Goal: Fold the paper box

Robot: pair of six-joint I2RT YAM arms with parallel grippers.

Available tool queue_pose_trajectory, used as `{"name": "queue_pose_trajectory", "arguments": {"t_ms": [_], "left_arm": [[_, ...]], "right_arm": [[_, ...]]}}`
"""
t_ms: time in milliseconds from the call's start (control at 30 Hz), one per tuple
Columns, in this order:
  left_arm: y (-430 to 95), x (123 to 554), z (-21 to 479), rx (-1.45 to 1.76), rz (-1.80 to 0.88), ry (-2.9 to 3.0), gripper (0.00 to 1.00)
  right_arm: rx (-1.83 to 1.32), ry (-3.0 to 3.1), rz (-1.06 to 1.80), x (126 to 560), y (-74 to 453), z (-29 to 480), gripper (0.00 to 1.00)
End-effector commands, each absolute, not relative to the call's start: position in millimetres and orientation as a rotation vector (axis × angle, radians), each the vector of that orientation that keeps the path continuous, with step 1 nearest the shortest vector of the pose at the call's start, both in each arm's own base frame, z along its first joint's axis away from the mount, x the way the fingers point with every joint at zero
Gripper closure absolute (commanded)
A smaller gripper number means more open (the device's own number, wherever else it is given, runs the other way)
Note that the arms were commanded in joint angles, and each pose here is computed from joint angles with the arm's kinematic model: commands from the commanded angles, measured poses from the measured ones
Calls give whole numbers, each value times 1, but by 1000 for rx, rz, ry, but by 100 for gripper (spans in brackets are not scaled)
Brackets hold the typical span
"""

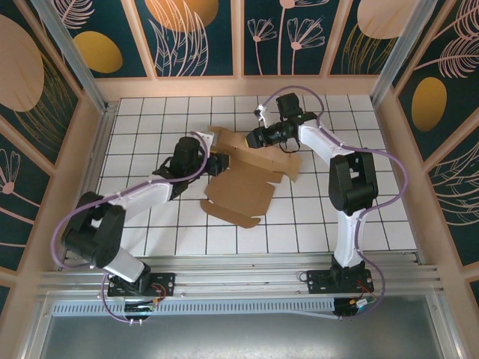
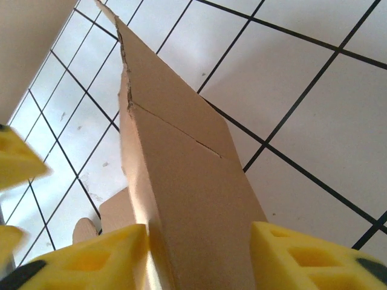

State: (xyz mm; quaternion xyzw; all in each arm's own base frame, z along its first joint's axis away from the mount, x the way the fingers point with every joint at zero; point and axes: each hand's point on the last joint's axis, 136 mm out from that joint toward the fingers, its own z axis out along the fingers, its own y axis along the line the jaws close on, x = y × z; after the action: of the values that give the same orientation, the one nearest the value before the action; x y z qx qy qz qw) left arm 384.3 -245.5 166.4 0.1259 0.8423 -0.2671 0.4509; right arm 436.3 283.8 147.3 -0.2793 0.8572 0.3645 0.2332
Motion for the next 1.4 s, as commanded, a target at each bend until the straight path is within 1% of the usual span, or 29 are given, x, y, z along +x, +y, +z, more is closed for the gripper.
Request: {"name": "queue_pose_trajectory", "arguments": {"t_ms": [0,100,167,367,467,667,767,900,1000,1267,1367], "left_arm": [[-222,397,195,222,-527,2069,52],[-212,412,210,167,-474,2119,53],[-215,419,213,167,-528,2164,53],[-257,425,217,219,-897,2236,54],[-282,427,212,266,-1064,2259,53],[-283,441,182,232,-1017,2348,50],[-288,442,175,221,-1060,2364,49],[-285,444,167,194,-1029,2381,44],[-288,439,168,211,-1073,2372,45],[-304,431,178,214,-1262,2320,66],[-307,431,175,182,-1313,2314,73]], "right_arm": [[-741,2373,1060,428,280,158,47],[-732,2361,1079,428,280,167,46],[-721,2350,1079,428,279,174,45],[-720,2324,1068,429,276,185,45],[-718,2333,1075,427,276,184,45],[-710,2340,1082,426,276,182,46],[-709,2339,1082,426,276,182,46],[-718,2336,1079,425,276,183,46],[-721,2335,1083,425,277,182,46],[-712,2338,1089,427,277,180,46],[-710,2341,1086,427,277,179,46]]}}
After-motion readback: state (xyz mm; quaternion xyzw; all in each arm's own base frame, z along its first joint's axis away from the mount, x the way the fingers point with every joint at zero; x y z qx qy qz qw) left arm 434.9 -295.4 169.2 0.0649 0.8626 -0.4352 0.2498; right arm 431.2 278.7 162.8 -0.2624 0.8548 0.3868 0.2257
